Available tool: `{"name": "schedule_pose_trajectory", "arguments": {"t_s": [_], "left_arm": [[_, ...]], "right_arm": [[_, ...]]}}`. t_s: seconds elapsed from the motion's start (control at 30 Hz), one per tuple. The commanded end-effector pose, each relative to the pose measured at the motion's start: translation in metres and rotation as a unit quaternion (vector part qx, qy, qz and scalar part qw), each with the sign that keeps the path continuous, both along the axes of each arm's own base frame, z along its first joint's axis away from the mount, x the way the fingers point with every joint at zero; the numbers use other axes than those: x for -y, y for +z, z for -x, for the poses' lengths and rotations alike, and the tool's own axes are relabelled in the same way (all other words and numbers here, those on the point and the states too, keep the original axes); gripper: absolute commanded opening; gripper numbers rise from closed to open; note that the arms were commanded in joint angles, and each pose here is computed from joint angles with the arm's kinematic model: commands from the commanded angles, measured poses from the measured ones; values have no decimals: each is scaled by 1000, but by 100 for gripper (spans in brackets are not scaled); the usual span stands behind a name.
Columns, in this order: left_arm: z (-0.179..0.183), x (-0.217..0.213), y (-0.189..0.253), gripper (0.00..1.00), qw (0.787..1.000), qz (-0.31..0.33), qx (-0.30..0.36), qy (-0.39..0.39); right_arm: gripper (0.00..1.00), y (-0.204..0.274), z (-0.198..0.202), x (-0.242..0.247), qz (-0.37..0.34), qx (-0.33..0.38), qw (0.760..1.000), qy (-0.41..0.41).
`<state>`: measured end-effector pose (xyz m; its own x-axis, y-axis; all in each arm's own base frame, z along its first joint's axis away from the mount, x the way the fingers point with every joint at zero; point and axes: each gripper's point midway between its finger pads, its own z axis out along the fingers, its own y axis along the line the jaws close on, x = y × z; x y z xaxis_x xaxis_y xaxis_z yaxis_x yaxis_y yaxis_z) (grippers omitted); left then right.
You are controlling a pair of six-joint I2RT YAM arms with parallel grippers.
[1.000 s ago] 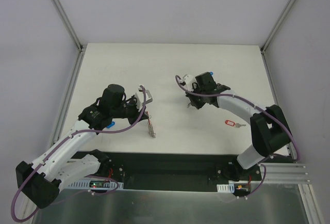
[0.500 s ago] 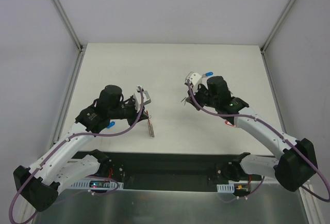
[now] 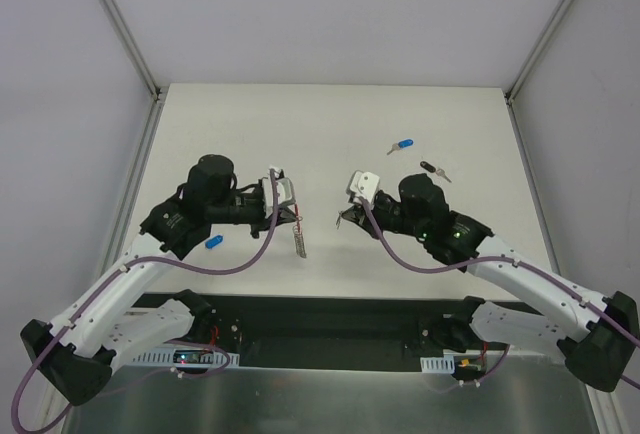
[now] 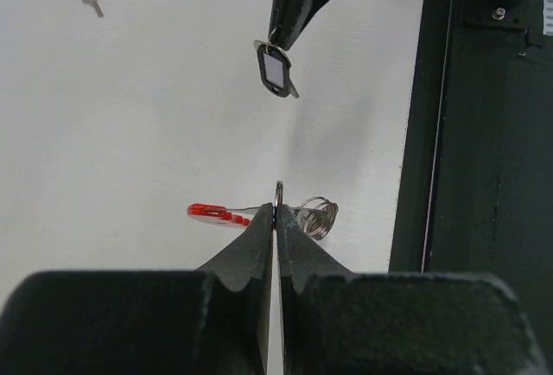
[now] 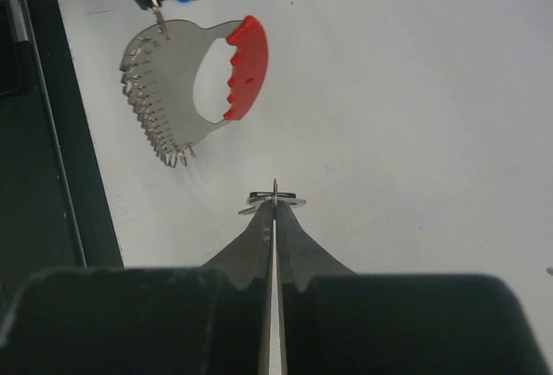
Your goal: Put the keys on the keyring
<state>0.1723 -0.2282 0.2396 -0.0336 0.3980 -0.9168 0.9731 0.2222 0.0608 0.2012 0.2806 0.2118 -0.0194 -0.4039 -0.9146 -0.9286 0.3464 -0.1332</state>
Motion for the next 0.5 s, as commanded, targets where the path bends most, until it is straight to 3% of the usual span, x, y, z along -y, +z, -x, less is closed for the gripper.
{"name": "schedule_pose_trajectory", "arguments": {"t_s": [0.0,0.17,0.47], "left_arm": [[4,15,28,0,994,21,76,-74],[12,24,27,0,986,17,114,-122],[23,32,11,0,984,15,110,-138]], "right_arm": [[2,30,8,-9,-37,62,997,15],[2,32,21,-15,-32,77,996,32],[1,25,26,-28,9,108,993,37]]}}
